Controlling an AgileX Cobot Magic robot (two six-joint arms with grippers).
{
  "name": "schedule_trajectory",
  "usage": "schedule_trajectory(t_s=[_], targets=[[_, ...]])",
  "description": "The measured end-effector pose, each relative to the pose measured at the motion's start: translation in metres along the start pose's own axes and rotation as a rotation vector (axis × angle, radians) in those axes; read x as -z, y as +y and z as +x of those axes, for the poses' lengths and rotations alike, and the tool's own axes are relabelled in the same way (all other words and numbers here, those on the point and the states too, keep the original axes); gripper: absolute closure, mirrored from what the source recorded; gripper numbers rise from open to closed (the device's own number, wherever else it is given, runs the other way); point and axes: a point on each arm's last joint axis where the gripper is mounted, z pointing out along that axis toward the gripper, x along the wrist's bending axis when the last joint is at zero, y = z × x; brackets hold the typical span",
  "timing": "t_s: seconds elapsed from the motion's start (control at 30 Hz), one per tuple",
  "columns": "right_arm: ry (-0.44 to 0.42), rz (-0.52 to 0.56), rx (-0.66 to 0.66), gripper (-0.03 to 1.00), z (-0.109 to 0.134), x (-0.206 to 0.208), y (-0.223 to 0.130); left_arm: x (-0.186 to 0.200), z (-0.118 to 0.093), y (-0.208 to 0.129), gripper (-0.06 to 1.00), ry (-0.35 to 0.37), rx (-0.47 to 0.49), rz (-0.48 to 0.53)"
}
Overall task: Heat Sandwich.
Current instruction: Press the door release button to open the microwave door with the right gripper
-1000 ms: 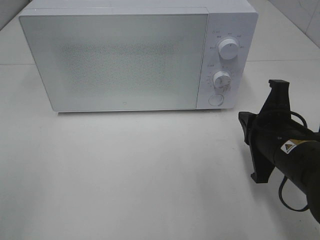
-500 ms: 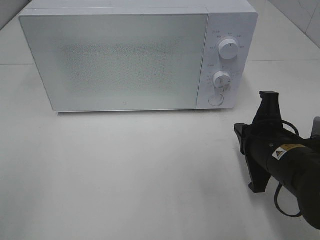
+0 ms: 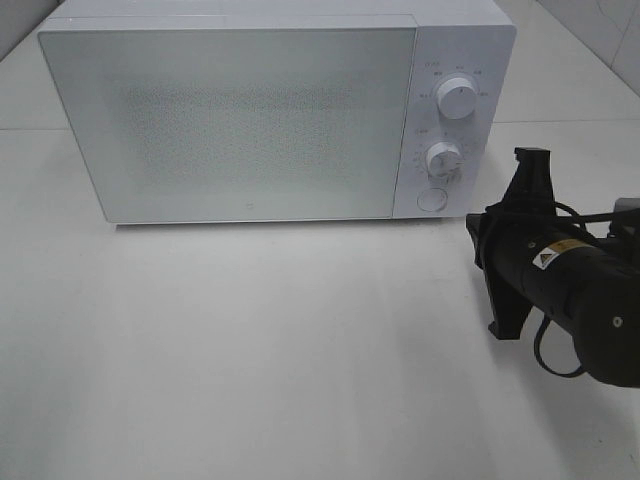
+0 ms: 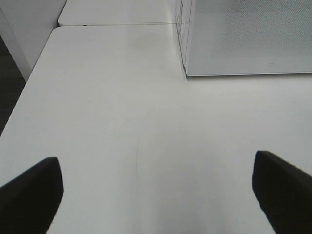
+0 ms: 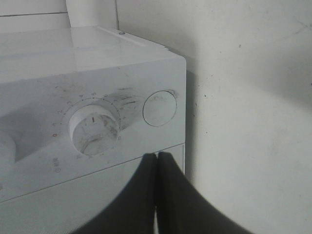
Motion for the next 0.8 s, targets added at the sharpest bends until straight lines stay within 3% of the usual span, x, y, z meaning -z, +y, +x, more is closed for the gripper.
schedule_trajectory(t_s=[0.8], targets=[[-0.043, 0.028, 0.023, 0.95, 0.000, -0.079, -0.012, 0.000, 0.000, 0.000, -0.05, 0.000, 0.000, 0.000]])
